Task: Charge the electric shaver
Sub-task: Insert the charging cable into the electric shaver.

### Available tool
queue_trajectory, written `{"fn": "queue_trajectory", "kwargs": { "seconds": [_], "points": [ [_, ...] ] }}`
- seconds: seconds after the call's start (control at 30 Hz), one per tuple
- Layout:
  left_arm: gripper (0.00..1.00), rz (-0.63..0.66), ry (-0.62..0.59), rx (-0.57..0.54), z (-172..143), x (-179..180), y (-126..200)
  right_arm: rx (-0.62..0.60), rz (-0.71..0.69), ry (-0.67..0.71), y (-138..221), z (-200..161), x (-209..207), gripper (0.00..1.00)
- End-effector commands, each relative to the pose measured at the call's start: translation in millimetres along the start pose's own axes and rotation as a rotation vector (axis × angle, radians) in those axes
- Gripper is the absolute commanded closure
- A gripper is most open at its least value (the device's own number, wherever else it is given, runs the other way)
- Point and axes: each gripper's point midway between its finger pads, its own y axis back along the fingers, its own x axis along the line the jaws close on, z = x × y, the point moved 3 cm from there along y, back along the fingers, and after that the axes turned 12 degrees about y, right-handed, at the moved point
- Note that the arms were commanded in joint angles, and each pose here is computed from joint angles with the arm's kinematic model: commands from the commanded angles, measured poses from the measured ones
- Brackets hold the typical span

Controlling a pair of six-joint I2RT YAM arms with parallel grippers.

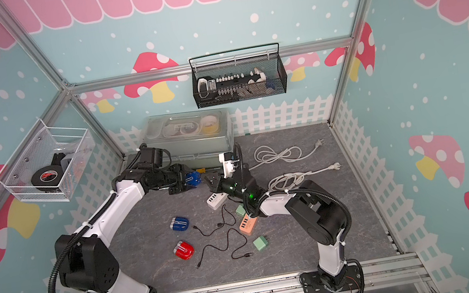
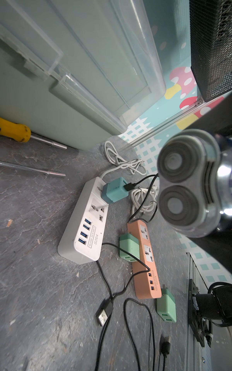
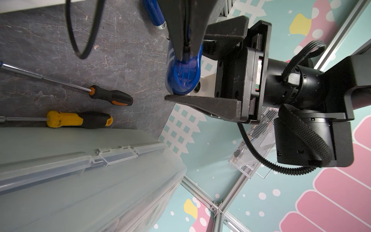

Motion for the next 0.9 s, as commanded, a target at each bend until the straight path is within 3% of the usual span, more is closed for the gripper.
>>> {"fn": "queue_trajectory", "kwargs": {
  "seconds": [0.0,0.57,0.87],
  "points": [
    [1.0,-0.027,0.005,0.027,-8,-5,4,0.013,-0.007,-0.019,2,-11,-4,1.0],
    [1.0,-0.018,-0.038,0.068,-18,-3,2,0.056,0.042,-0.01,-8,-10,4,1.0],
    [1.0,-0.021,-0.042,0.069,-22,1,4,0.104,-0.024,0.022,-4,-18,-4,1.0]
  ]
}}
